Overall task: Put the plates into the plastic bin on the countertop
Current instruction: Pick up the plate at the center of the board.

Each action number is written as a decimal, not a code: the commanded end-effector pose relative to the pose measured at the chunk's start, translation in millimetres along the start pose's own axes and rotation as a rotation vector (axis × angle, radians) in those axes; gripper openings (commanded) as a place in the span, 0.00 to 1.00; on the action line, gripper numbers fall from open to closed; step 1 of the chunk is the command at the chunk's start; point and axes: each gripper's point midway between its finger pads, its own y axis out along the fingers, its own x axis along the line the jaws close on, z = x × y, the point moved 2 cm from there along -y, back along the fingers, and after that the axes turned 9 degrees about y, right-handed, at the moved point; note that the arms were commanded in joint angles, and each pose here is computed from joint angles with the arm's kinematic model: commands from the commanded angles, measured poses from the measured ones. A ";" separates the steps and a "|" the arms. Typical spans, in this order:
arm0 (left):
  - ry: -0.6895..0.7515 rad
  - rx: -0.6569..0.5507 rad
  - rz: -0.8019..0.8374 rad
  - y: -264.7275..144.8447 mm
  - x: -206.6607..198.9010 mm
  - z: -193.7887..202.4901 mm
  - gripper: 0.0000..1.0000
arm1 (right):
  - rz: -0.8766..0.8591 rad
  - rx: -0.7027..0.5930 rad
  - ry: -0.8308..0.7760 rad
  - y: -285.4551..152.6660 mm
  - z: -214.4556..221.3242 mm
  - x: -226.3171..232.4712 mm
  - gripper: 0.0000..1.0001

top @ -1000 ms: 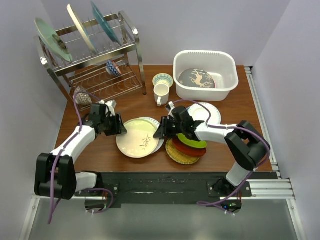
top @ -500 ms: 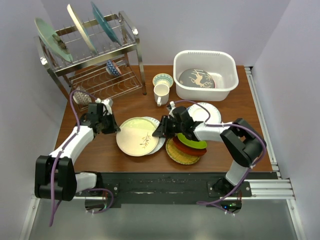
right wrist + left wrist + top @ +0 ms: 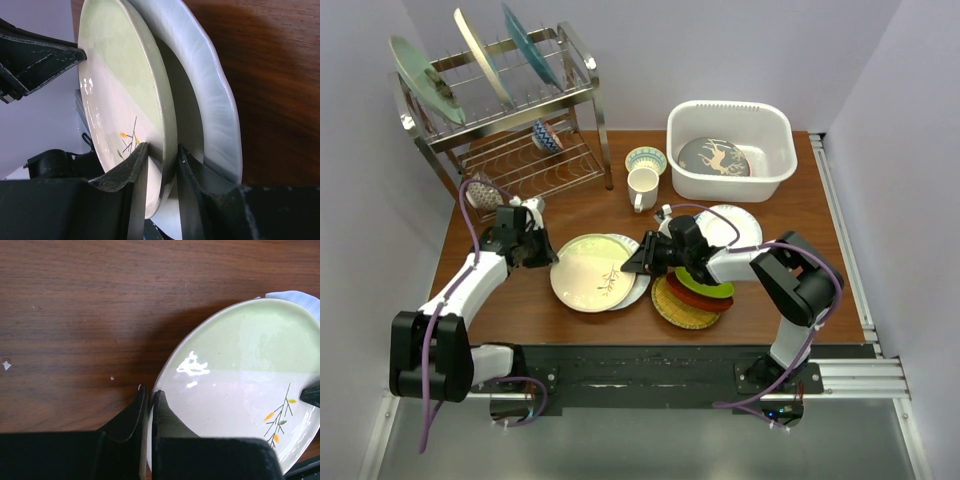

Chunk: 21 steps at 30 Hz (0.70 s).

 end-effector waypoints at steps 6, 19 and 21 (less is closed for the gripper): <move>-0.014 -0.004 0.132 -4.3 -27.7 -6.3 0.04 | -0.148 0.057 -0.108 -5.3 15.0 47.5 0.00; 0.000 -0.082 0.091 -18.6 -25.1 -18.5 0.91 | -0.128 0.024 -0.170 -17.8 3.9 71.9 0.00; -0.003 -0.090 0.081 -20.6 -23.8 -19.9 0.92 | -0.132 0.020 -0.175 -19.3 2.3 76.6 0.00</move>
